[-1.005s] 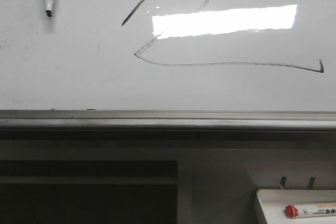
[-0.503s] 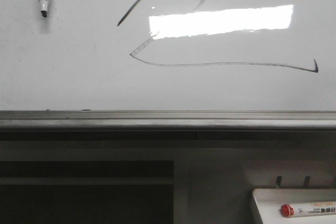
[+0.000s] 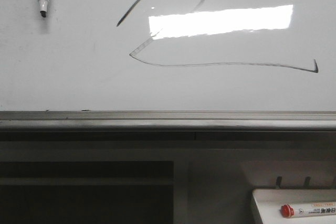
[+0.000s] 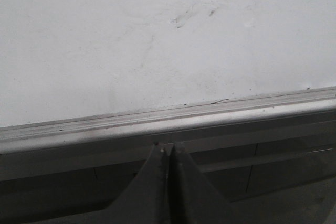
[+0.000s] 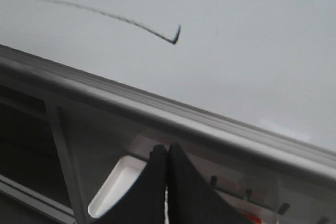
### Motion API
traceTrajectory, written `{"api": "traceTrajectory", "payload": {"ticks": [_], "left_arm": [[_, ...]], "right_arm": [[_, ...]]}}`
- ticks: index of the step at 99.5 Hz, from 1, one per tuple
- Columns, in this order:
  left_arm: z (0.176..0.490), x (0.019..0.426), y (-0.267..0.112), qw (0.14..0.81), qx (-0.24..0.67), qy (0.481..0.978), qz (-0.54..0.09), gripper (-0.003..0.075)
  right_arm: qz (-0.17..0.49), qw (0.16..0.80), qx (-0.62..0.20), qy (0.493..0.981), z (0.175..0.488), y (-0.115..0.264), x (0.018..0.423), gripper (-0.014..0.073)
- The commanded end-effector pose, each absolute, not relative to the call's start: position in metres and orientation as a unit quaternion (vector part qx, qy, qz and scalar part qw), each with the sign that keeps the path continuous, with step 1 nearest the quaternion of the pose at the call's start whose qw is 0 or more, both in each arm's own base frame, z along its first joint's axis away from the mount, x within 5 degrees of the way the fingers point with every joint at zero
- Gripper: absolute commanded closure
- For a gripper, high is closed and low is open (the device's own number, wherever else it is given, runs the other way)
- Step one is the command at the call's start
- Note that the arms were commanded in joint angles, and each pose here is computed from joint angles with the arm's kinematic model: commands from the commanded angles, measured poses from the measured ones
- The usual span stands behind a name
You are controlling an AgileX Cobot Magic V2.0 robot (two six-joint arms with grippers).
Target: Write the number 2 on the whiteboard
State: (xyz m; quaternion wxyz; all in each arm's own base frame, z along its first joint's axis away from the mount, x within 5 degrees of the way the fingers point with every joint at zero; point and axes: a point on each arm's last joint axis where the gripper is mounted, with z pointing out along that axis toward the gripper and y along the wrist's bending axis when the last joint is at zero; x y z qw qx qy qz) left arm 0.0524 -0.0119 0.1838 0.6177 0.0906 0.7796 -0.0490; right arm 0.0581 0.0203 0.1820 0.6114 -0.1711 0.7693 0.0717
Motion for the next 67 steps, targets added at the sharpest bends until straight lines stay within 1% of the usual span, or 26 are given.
{"api": "traceTrajectory", "payload": {"ticks": [1,5,11,67], "left_arm": [[0.187,0.0524,-0.0112,0.648,0.082,0.755,-0.051,0.0741],[0.187,0.0524,-0.0112,0.648,0.082,0.755,-0.051,0.0741],[0.187,0.0524,-0.0112,0.648,0.082,0.755,-0.051,0.0741],[0.187,0.0524,-0.0112,0.648,0.082,0.755,-0.051,0.0741]], "right_arm": [[0.06,0.603,-0.162,0.779,0.1721,0.0169,0.0543,0.0666],[0.057,0.605,-0.159,0.778,0.1716,0.0158,0.0527,0.0666],[0.055,0.625,-0.153,0.763,0.175,0.0149,0.0514,0.0666],[0.055,0.623,-0.154,0.765,0.1747,0.015,0.0515,0.0666]]}}
